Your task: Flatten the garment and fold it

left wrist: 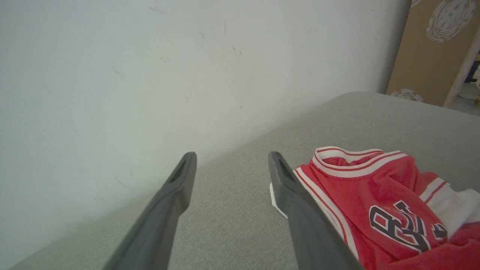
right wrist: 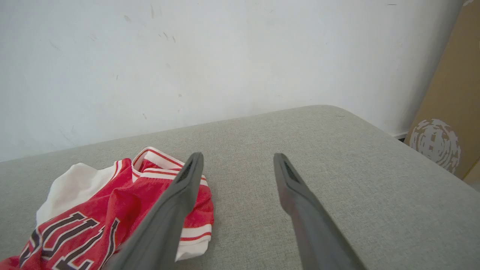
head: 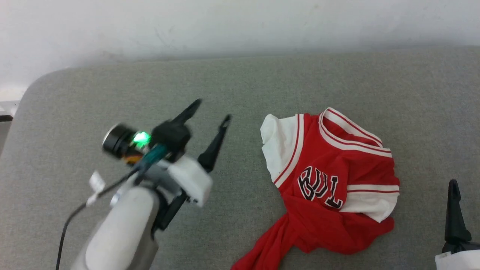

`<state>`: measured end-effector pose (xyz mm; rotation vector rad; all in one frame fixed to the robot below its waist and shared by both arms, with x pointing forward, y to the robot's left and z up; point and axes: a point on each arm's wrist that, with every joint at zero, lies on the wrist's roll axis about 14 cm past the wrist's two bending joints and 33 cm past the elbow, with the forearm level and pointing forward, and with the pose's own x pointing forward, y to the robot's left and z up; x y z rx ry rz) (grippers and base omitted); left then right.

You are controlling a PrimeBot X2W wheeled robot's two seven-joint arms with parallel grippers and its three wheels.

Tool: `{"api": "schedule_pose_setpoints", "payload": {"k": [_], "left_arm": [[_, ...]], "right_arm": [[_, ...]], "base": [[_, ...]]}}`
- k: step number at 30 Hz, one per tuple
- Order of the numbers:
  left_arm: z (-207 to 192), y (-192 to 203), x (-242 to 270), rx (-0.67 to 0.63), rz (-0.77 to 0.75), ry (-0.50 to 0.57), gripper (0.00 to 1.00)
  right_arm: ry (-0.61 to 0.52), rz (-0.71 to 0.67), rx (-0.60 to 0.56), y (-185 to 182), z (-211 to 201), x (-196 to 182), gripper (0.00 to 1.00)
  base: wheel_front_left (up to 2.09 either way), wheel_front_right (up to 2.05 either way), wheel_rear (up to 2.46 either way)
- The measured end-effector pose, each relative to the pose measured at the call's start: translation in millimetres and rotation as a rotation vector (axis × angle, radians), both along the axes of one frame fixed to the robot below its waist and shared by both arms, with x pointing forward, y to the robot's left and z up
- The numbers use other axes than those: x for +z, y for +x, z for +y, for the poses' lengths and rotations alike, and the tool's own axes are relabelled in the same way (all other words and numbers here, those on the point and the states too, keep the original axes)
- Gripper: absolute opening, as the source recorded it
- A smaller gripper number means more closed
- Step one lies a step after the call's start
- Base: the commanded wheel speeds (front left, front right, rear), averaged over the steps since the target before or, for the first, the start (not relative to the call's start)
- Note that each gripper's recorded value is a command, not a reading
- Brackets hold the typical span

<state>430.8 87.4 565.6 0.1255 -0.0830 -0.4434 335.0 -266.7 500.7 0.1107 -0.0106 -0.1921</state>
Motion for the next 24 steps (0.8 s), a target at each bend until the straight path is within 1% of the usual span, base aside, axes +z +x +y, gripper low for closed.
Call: {"api": "schedule_pose_setpoints", "payload": {"k": [2,5,8,15,20,24], "left_arm": [[-25.3,12.4,2.1,-0.099,0.04,0.057,1.0],[-50.6,31.0,1.1,-0.198,0.137,0.077,1.0],[-68.0,47.9,-8.4,-0.264,0.265,0.079,1.0],[-85.3,82.3,-46.8,-0.331,0.49,0.145,1.0],[-100.2,83.3,-91.6,-0.401,0.706,0.154,1.0],[-102.1,88.8,-122.7,-0.408,0.786,0.18,1.0]], "right_arm": [[0.0,0.0,-0.006,2.8,-1.2,-1.6,1.0],[0.003,0.005,-0.012,7.2,-2.2,-5.9,1.0],[0.012,0.016,-0.026,10.5,-5.2,-13.3,1.0],[0.031,0.076,-0.068,11.3,-14.0,-39.5,1.0],[0.031,0.128,-0.109,8.4,-24.2,-57.9,1.0],[0.028,0.16,-0.132,5.4,-29.5,-67.6,1.0]], "base": [[0.0,0.0,0.0],[0.0,0.0,0.0],[0.0,0.0,0.0],[0.0,0.0,0.0],[0.0,0.0,0.0],[0.0,0.0,0.0]]}}
